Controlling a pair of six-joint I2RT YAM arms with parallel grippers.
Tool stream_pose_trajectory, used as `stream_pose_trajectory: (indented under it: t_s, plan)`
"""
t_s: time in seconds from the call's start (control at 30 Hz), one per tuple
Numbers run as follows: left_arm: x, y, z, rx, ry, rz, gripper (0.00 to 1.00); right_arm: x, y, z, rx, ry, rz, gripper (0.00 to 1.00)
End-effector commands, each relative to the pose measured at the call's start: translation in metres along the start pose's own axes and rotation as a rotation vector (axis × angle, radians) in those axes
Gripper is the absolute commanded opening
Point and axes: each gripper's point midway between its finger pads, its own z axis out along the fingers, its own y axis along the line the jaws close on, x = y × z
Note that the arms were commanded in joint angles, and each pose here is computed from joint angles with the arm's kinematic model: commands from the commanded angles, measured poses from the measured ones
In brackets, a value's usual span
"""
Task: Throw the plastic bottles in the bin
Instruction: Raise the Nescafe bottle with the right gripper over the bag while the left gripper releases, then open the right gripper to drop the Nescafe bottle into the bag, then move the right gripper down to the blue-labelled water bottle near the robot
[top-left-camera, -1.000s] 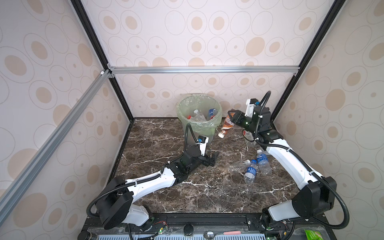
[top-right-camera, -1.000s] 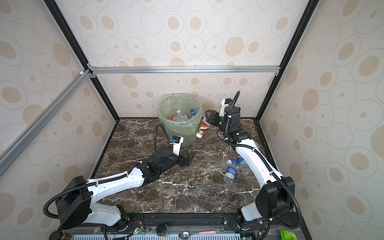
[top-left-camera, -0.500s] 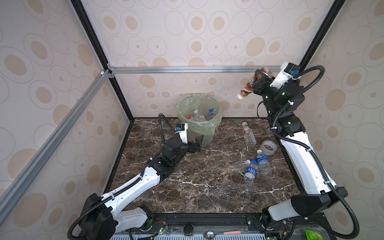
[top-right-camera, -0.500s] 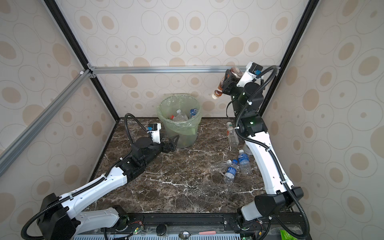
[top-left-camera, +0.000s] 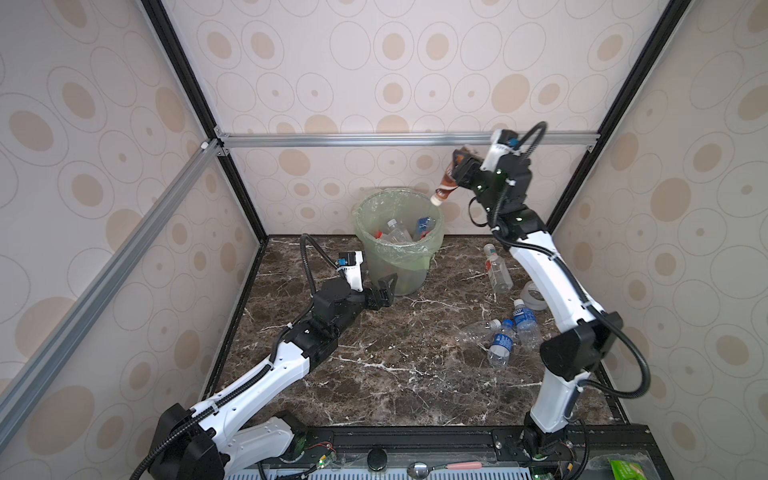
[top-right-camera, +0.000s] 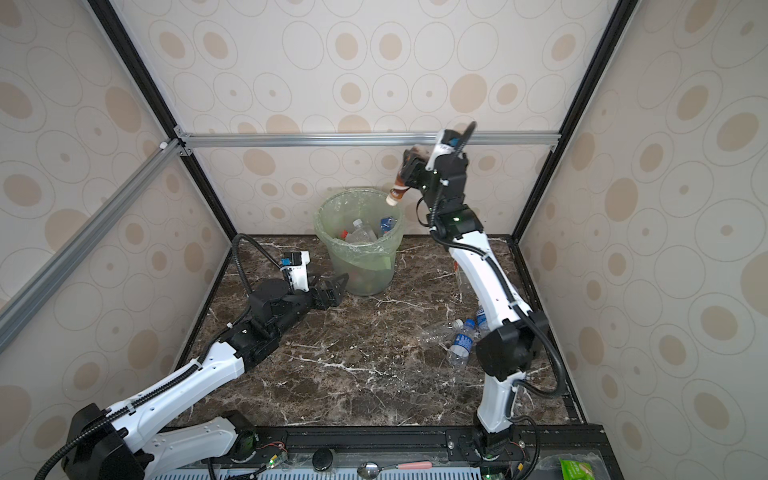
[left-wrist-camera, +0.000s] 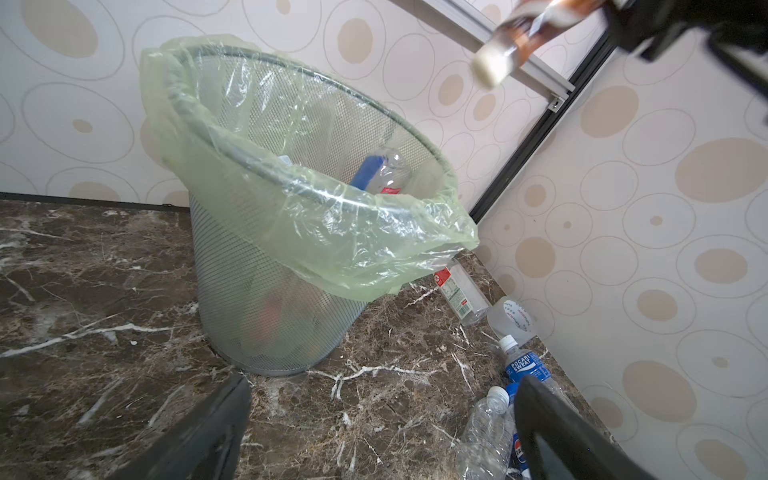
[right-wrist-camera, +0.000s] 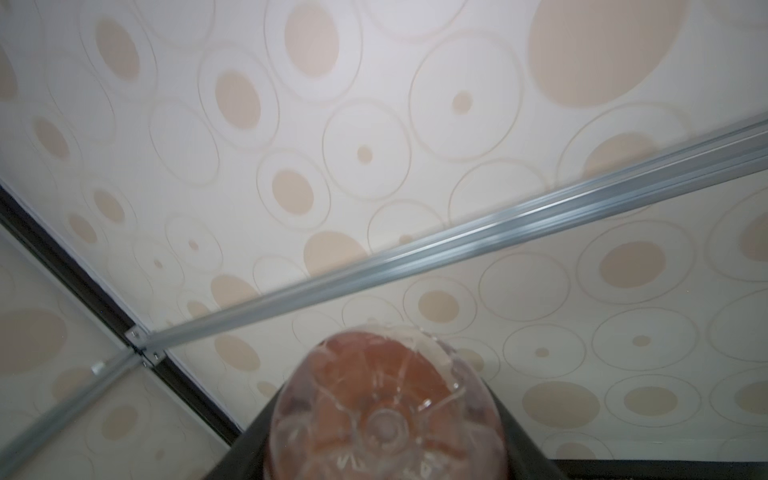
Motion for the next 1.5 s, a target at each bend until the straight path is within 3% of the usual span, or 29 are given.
stream_pose_trajectory:
  t_s: [0.0,0.07,0.23,0.67,0.93,1.2,1.47]
  plan:
    - [-0.007,-0.003,-0.005,0.019,-0.012,-0.025,0.99,0.047,0.037,0.009,-0.098,0.206,-0.04,0.81]
    - [-0.007,-0.001,-0.007,0.012,-0.013,-0.024,0.99,0.046,0.04,0.009,-0.087,0.21,-0.06,0.9]
    - [-0.004,0.005,-0.012,0.004,-0.022,-0.035,0.99,0.014,0.046,-0.011,-0.088,0.13,-0.079,0.99]
    - [0.007,-0.005,-0.004,0.069,0.024,-0.057,0.99,-0.01,0.037,-0.055,-0.041,0.096,-0.149,1.0]
    - [0.023,-0.012,0.007,0.11,0.075,-0.058,0.99,-0.005,-0.038,-0.102,0.127,0.121,-0.143,1.0]
    - [0.04,-0.043,0.021,0.15,0.118,0.024,0.99,0.061,-0.137,-0.182,0.395,0.275,-0.12,1.0]
    - [0.072,-0.083,0.037,0.241,0.182,0.076,0.99,0.171,-0.19,-0.264,0.566,0.528,-0.054,1.0]
